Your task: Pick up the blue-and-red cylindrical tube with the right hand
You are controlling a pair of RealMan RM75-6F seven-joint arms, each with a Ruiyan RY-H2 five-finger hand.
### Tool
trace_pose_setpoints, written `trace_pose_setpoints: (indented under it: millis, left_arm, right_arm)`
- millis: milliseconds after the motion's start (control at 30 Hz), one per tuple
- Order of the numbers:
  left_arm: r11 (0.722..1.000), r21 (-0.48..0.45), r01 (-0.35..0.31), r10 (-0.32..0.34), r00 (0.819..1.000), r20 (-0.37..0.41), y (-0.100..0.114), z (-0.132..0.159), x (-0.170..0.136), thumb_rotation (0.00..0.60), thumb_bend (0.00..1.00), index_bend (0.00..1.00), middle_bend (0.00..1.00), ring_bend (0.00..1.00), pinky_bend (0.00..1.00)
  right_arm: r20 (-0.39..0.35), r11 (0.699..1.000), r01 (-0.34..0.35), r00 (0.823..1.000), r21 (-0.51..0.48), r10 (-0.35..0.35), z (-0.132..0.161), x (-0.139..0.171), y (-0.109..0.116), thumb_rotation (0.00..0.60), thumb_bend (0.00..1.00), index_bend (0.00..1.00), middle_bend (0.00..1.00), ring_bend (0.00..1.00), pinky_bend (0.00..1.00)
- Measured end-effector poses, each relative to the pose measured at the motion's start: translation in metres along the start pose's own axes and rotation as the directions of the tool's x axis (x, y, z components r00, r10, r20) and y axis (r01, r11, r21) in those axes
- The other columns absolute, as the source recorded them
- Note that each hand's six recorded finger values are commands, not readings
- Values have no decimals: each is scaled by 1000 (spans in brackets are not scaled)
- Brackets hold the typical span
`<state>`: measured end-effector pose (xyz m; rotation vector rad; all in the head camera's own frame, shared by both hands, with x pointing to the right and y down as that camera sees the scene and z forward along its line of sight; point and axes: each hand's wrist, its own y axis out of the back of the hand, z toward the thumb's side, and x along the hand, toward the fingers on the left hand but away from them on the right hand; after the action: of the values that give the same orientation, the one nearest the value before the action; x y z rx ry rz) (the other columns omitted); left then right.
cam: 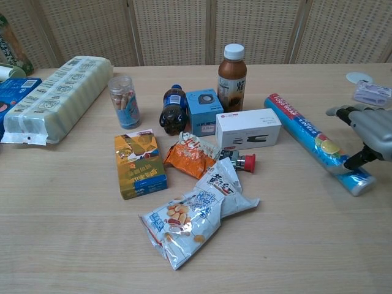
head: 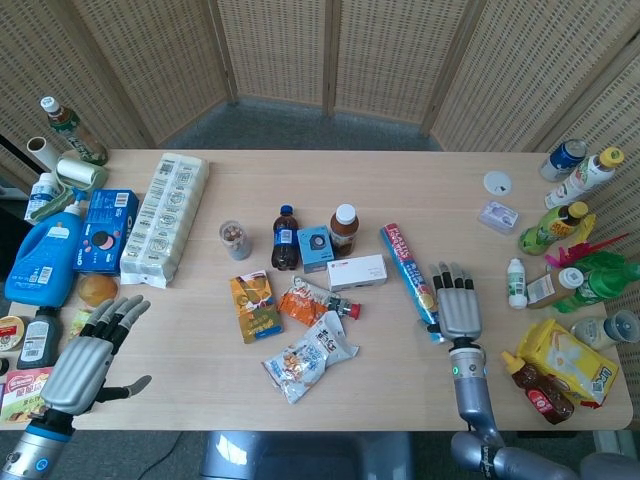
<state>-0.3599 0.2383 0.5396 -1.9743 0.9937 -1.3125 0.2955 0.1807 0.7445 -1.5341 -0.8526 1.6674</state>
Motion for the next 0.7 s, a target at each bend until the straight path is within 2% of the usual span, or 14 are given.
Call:
trace_pose_setpoints:
  millis: [133,267,500,700]
  left_arm:
    - [1000,-1,-3,3,1000,-6,1,-1,-1,600,222,52,19,0,0]
    - [1000,-2,-1,1,1000,-5,-1,0,-2,600,221,53,18,0,0]
    - [1000,-6,-2,2,1000,3,-1,0,-2,600,222,52,19,0,0]
    - [1000,-12,-16,15,1000,-7,2,-5,-5,600,220,52,19,0,0]
  right_arm:
    - [26,1000,-13,1000,5,13,-16,-4,0,523,0,0,0,0,0]
    - [23,1000,-12,1000,-16,13,-16,-4,4,517,0,0,0,0,0]
    - [-53,998,-9,999,-61,5,17,1,18,518,0,0,0,0,0]
    - [-104,998,-45,994,-53,39,43,-15,18,522,2,0,0,0,0]
